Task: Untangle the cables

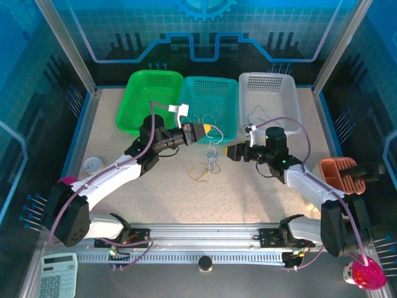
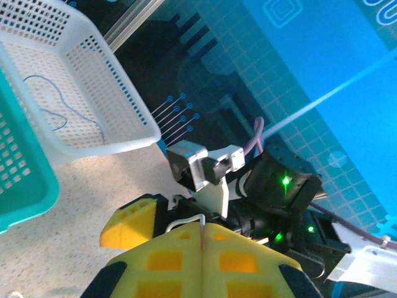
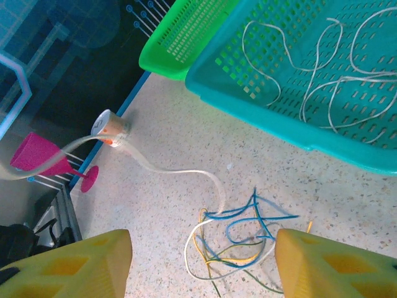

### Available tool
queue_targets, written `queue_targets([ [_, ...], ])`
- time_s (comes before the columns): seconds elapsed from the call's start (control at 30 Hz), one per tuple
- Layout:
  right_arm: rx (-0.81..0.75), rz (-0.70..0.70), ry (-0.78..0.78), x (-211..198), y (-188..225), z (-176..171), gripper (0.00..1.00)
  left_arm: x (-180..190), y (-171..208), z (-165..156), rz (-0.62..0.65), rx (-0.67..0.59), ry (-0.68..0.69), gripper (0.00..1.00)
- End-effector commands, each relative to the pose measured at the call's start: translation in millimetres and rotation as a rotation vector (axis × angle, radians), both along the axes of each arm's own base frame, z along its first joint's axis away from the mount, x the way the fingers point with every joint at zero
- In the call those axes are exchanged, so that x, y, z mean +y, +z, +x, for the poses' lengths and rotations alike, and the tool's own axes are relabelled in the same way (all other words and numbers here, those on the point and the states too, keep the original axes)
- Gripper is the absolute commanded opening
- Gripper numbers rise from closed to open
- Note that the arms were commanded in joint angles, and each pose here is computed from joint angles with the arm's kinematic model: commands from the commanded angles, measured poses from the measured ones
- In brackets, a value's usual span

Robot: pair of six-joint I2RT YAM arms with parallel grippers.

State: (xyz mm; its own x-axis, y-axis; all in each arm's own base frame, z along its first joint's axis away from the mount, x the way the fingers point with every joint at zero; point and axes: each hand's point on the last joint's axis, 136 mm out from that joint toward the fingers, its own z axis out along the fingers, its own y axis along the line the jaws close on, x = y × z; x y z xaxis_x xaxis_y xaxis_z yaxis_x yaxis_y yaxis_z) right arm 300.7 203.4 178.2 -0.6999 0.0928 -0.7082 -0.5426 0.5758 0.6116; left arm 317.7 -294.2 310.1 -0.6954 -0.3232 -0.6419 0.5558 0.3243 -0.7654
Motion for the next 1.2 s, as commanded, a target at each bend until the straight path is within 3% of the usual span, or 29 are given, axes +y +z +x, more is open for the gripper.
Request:
queue_targets([
  [0.0,-0.061,-0.009,-0.007,2,21,-3,0.66,-7,4,-6,0.022,0.045,-0.049,0.0],
  [0.47,-0.194,0.006,-0.025,24,67,6,0.71,-34,36,-22,0.029,0.019,-0.131,0.0],
  [1.03,-0.155,0.0,-0.054,37,24,13,0.68,-36,73,-23,-0.059,-0.005,-0.099,0.0],
  [1.17,-0.131,-0.022,-0.072,35,7,16,0.6,-33,91,-26,-0.099,-0.025,-0.091,0.0],
])
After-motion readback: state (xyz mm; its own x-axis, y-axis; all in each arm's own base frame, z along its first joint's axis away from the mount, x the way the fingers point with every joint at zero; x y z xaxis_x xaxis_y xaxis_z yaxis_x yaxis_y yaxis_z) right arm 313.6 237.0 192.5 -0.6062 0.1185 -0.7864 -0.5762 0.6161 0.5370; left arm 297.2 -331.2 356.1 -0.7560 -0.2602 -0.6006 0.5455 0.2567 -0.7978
